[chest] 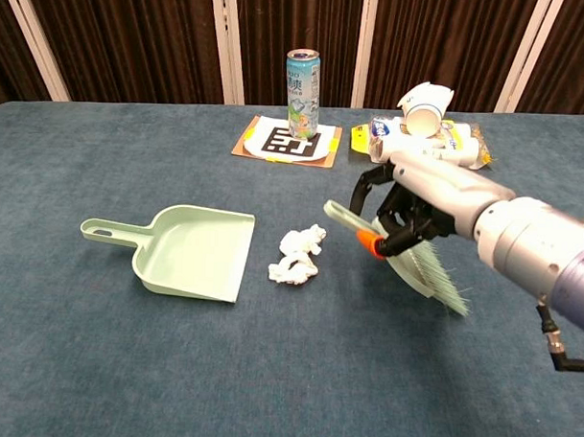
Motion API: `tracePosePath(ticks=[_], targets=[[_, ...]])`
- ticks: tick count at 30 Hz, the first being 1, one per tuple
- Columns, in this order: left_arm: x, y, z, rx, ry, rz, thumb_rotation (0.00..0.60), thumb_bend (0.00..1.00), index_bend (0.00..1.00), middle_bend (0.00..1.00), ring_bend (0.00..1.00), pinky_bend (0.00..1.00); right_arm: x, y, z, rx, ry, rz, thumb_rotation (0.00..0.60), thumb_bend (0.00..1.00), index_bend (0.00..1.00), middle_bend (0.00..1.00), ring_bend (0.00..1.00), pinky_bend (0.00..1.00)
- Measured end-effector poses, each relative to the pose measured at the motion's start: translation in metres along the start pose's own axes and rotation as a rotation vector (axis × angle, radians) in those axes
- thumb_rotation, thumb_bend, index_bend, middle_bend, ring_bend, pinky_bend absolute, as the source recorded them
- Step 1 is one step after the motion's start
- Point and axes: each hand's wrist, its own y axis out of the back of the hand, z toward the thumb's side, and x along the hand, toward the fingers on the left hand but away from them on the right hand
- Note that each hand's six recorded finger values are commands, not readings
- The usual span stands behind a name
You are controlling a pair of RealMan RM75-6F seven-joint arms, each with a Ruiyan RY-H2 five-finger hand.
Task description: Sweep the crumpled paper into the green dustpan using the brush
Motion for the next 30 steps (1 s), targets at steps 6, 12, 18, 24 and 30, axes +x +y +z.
tracePosePath(ticks=[6,12,18,24,30], targets=[[0.001,-0.001,0.0,0.01,0.0,-0.004,0.6,0.0,0.0,0.0,0.0,0.02,0.002,0.022,0.005,-0.055,0.007,-0.04,0.6,0.59,0.81,0.85,0.89,0.87],[0.006,-0.001,0.006,0.034,-0.013,-0.022,0.6,0.0,0.0,0.0,0.0,0.07,0.001,0.042,0.009,-0.086,0.015,-0.079,0.6,0.59,0.81,0.85,0.89,0.87],[0.029,0.006,0.022,0.08,-0.025,-0.035,0.6,0.03,0.09,0.11,0.14,0.29,0.001,0.053,0.011,-0.079,0.023,-0.099,0.6,0.59,0.81,0.85,0.89,0.87],[0.069,0.02,0.041,0.159,-0.047,-0.004,0.6,0.08,0.2,0.55,0.51,0.59,0.001,0.06,0.011,-0.067,0.028,-0.111,0.6,0.59,0.81,0.85,0.89,0.87],[0.113,0.027,0.063,0.243,-0.037,0.003,0.6,0.18,0.32,0.87,0.82,0.83,0.001,0.068,0.009,-0.054,0.028,-0.125,0.6,0.59,0.81,0.85,0.89,0.87]])
